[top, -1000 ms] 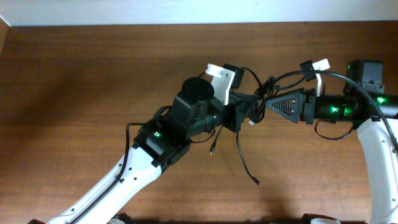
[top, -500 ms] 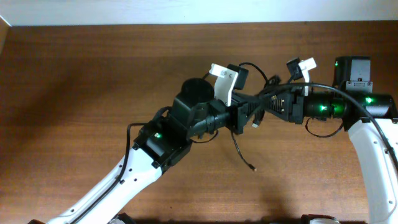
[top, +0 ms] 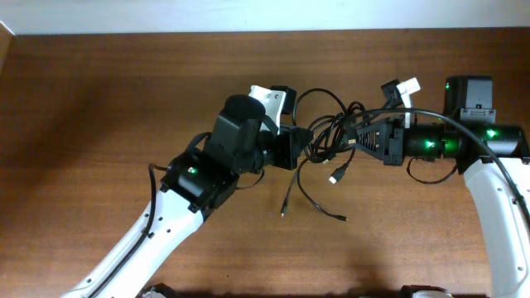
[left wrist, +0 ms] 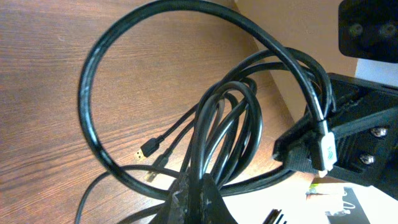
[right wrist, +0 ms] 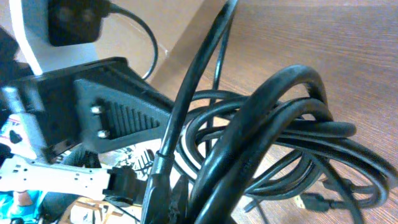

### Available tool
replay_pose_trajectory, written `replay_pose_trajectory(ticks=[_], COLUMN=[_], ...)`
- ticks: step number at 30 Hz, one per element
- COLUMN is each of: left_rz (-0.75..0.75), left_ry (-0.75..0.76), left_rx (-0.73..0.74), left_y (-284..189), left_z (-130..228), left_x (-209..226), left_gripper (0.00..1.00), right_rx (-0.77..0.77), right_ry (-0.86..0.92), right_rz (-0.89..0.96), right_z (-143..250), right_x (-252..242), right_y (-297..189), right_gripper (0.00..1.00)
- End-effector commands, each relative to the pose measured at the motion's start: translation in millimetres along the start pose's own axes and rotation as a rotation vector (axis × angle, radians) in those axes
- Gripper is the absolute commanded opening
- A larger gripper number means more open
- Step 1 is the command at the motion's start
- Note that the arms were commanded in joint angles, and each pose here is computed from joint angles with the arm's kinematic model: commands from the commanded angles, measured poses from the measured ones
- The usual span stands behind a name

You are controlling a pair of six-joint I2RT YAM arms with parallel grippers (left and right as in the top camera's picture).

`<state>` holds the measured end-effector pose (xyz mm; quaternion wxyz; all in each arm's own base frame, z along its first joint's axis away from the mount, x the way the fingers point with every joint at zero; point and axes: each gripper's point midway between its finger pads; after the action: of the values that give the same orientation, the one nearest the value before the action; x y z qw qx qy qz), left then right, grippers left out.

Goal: Untangle cables

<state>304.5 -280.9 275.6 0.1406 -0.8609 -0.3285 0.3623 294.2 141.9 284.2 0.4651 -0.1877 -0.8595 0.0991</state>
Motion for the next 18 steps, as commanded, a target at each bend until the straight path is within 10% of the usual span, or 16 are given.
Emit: replay_pose_trajectory(ticks=[1,6,10,18], left_rz=[-0.013,0.141,0.148,0.097], left_ry=[-0.007,0.029,0.070,0.097], left_rx=[-0.027,0.011,0.041,0.048], left_y=[-9.0,-8.2,-4.6,-3.4], left_z=[-6.7,0.1,9.9,13.3], left_x=[1.7,-31.3,-36.1,-26.2], left_gripper=[0.00,0.00,0.35,0.31], right_rx=[-0.030,-0.038,-0.041,-0.050], right_ry=[-0.060,-0.063,-0.063,-0.071], right_rz=[-0.152,-0.204,-0.228,-0.307], right_z=[-5.9,-7.1,-7.5,-9.0], right_x=[29.8,38.7,42.7,56.0], right_y=[-4.7,-6.4,-7.3,-10.5], right_gripper=[0.04,0.04,0.04,0.04])
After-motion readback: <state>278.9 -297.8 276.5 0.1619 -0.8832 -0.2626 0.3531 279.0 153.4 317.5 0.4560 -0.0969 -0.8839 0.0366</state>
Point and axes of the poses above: each gripper's point midway between its finger pads, its own y axis out along the fingers, its own x axis along the line the jaws close on, z = x × y, and after that the axes turned 6 degrees about y, right-handed
